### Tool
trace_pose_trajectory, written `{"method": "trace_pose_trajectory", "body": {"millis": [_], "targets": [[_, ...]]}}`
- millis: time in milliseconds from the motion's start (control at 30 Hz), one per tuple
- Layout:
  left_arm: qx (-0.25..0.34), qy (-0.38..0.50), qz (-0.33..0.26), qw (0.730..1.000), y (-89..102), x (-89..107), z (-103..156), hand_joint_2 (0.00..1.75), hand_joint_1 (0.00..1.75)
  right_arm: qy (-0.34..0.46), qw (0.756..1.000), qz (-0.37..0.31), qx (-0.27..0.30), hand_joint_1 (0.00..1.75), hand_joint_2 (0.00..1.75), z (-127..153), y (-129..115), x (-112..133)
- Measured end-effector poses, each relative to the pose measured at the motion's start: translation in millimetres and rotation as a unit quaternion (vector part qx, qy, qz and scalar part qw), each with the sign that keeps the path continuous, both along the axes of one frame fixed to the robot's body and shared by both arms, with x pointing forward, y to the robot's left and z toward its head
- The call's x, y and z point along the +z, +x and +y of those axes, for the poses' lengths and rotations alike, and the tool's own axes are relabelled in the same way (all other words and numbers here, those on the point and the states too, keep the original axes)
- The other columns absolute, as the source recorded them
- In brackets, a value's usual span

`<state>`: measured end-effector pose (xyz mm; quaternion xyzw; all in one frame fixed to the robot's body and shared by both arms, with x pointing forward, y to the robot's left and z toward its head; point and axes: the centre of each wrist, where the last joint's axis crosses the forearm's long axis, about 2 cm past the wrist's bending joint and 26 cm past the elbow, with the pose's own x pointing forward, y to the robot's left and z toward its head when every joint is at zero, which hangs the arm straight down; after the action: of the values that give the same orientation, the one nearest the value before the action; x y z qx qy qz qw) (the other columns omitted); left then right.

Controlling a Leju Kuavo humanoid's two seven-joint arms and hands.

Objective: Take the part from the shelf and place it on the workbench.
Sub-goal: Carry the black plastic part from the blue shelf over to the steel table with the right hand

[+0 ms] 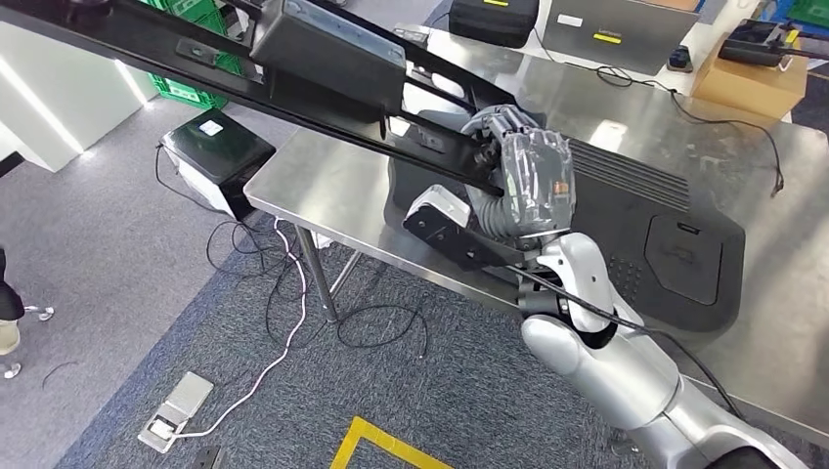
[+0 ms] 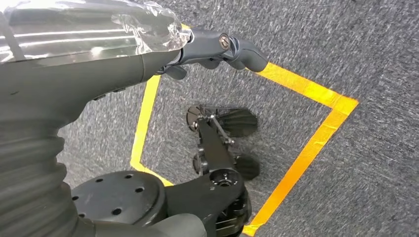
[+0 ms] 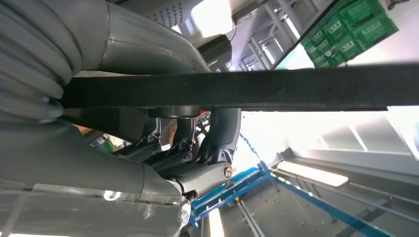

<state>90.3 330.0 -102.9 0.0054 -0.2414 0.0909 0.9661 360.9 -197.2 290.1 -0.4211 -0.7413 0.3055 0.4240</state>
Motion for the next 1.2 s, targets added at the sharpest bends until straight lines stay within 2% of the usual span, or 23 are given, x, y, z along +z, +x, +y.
{"method": "trace_pose_trajectory", "body": {"millis": [1200], "targets": [[-0.003, 0.000, 0.000, 1.000, 0.4, 0.0, -1.0, 1.75, 0.00, -0.010, 1.000, 0.017, -0.005, 1.75, 1.75, 3.6, 6.2, -9.0]]}}
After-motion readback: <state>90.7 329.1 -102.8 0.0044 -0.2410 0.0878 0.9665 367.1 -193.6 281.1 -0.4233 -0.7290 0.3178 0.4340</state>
